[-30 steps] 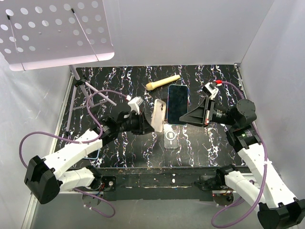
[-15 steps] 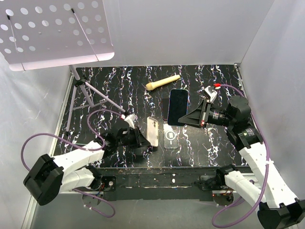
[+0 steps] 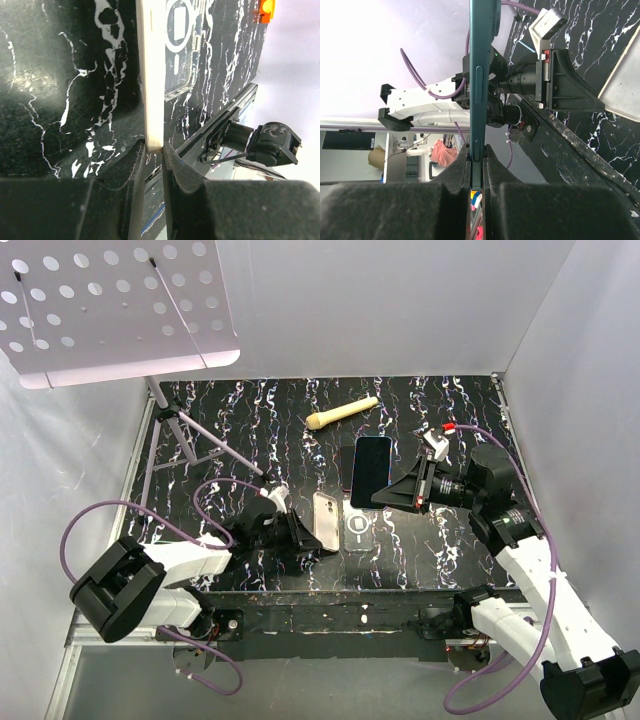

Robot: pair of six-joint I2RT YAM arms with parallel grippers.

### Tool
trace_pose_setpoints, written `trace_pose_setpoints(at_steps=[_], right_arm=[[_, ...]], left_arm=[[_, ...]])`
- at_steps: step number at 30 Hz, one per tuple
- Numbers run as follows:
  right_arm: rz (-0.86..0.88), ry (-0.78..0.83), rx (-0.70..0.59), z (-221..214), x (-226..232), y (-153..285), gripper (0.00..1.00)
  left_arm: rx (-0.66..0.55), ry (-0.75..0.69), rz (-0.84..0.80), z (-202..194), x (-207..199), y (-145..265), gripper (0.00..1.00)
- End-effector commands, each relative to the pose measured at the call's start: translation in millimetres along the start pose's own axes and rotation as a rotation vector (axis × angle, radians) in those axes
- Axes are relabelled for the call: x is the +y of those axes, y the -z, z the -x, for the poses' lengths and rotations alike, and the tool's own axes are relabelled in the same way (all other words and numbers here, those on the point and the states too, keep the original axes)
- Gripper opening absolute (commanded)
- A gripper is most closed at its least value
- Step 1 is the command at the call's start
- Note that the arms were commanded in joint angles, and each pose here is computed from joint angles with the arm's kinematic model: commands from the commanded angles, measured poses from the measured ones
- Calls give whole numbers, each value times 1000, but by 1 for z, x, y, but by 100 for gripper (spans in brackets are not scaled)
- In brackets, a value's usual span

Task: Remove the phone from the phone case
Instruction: Place the phone case at the center of the board.

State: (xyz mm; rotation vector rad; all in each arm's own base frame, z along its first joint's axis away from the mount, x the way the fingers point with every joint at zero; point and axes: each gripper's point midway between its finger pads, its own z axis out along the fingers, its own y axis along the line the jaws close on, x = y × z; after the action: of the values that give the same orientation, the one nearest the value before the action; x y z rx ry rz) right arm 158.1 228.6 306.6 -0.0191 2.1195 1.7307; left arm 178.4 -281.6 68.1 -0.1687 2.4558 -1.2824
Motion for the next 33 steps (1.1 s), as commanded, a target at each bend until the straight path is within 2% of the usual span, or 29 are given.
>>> trace_pose_setpoints(at_steps=[1,7,16,21,26,33], right_arm=[[56,84,-29,8,14,0,1],[43,67,-21,10,5,-5,1],[-54,81,23,34,-50,-42,1],[-87,109,71,54,-79,-80,1],[-109,84,95,73,-100,-119,1],[-260,2,203,76,-149,-175,1]], left_arm=[[-2,4,-23,0,-1,-1,0],[30,18,-5,-4,5,-8,0],[73,13,210,-6,33,-3,2],[80,4,299,-5,46,5,37],[52,-3,313,-1,45,20,60],[-127,-165,329,38,12,65,70]])
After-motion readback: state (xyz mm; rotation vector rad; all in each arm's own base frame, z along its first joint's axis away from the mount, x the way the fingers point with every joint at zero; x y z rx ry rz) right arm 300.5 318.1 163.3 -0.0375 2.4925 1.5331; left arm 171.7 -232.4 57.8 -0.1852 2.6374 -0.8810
